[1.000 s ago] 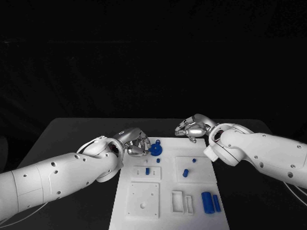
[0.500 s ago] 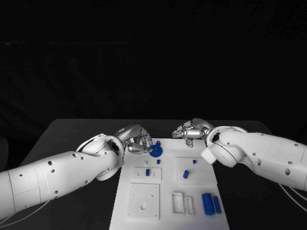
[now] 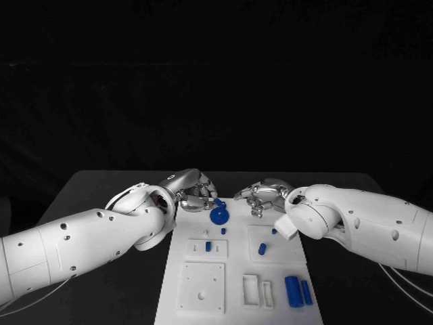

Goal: Assemble the parts on the task board

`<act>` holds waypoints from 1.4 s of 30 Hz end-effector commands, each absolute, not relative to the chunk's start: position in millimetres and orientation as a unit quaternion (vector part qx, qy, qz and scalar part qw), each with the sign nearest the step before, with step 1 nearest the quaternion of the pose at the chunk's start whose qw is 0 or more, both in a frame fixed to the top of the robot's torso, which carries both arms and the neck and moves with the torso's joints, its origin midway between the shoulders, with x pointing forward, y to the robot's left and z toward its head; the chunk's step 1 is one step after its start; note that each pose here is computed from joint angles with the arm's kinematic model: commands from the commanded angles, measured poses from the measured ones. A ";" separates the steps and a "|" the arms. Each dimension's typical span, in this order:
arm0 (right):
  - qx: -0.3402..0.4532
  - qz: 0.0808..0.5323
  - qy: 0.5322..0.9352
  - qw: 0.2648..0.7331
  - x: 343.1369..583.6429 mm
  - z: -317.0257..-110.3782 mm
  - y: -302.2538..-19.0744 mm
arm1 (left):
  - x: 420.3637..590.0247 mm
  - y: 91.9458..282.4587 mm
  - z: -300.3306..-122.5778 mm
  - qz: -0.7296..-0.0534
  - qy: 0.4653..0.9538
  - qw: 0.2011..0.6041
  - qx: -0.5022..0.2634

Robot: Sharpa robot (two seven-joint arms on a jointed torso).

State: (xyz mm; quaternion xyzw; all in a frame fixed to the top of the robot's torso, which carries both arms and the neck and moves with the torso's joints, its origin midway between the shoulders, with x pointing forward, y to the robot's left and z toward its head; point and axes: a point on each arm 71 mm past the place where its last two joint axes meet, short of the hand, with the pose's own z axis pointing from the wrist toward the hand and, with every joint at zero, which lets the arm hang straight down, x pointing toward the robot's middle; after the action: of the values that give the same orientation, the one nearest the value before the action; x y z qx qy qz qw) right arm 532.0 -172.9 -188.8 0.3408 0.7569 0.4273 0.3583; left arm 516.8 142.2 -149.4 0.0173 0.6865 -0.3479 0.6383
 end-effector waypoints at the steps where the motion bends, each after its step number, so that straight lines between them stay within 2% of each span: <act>1: 0.361 0.469 0.747 0.301 528.9 -190.0 -164.5 | 515.1 139.7 -146.8 -0.354 0.684 0.638 0.017; 11: 0.394 0.491 0.728 0.272 528.2 -192.2 -159.1 | 511.9 135.2 -142.2 -0.362 0.679 0.638 0.019; 32: 0.387 0.475 0.746 0.261 526.4 -202.3 -152.4 | 510.0 130.9 -138.8 -0.369 0.677 0.636 0.022; 42: 0.392 0.488 0.745 0.229 519.9 -213.4 -142.7 | 509.0 129.7 -138.4 -0.370 0.677 0.636 0.023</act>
State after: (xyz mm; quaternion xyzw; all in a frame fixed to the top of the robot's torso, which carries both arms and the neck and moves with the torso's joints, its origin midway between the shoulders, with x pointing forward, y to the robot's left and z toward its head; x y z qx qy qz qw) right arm 522.4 -147.3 -214.3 0.3958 0.7477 0.4705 0.2509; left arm 509.9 132.2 -140.5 0.0218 0.6794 -0.3654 0.6359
